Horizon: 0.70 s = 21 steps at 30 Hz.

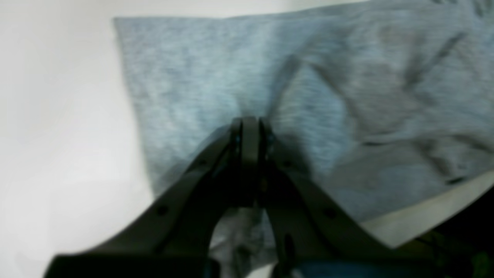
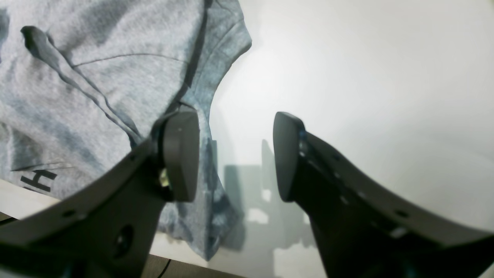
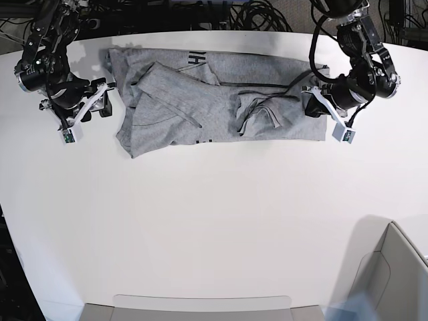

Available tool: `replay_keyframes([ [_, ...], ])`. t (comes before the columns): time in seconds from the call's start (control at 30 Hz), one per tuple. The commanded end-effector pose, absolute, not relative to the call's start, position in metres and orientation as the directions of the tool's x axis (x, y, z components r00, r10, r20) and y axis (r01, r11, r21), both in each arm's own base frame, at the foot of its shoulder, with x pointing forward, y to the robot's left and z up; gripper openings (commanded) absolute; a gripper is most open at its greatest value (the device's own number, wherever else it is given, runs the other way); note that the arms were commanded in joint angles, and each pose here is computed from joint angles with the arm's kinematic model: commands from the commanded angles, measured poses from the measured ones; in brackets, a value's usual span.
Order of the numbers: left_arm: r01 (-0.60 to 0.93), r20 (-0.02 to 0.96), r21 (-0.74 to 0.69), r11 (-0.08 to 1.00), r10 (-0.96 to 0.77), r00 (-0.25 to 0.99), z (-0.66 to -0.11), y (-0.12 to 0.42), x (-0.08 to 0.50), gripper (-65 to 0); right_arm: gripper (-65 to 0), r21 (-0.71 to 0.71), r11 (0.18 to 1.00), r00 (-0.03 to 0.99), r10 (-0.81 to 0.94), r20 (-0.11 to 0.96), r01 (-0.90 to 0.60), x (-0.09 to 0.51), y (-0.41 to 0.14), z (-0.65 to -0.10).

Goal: Fold the T-shirt properly
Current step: 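Press the folded end flat with the left gripper and release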

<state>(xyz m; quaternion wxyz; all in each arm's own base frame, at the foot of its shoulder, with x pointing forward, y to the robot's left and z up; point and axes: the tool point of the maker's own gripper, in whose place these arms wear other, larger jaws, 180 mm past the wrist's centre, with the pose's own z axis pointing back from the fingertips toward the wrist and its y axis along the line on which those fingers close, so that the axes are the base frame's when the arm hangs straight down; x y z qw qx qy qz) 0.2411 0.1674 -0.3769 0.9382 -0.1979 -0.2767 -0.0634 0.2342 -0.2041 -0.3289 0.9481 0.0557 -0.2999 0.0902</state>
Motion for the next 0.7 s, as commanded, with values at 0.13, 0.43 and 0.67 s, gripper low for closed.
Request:
replay_keyframes([
  [0.13, 0.424, 0.579, -0.367, 0.828, -0.153, 0.801, -0.362, 0.126, 0.231, -65.0, -34.5, 0.041, 0.975, 0.781, 0.148, 0.607, -0.217, 0.24, -0.204, -0.32],
  [0.43, 0.516, 0.525, -0.384, 0.766, -0.278, 0.804, -0.374, 0.102, 0.2, -65.0, -34.5, 0.052, 0.977, 0.79, 0.137, 0.598, -0.209, 0.242, -0.206, -0.325],
  [0.67, 0.563, 0.56, -0.328, 0.759, -0.323, 0.763, -0.356, 0.103, 0.193, -65.0, -34.5, 0.049, 0.977, 0.783, 0.136, 0.606, -0.208, 0.246, -0.207, -0.322],
])
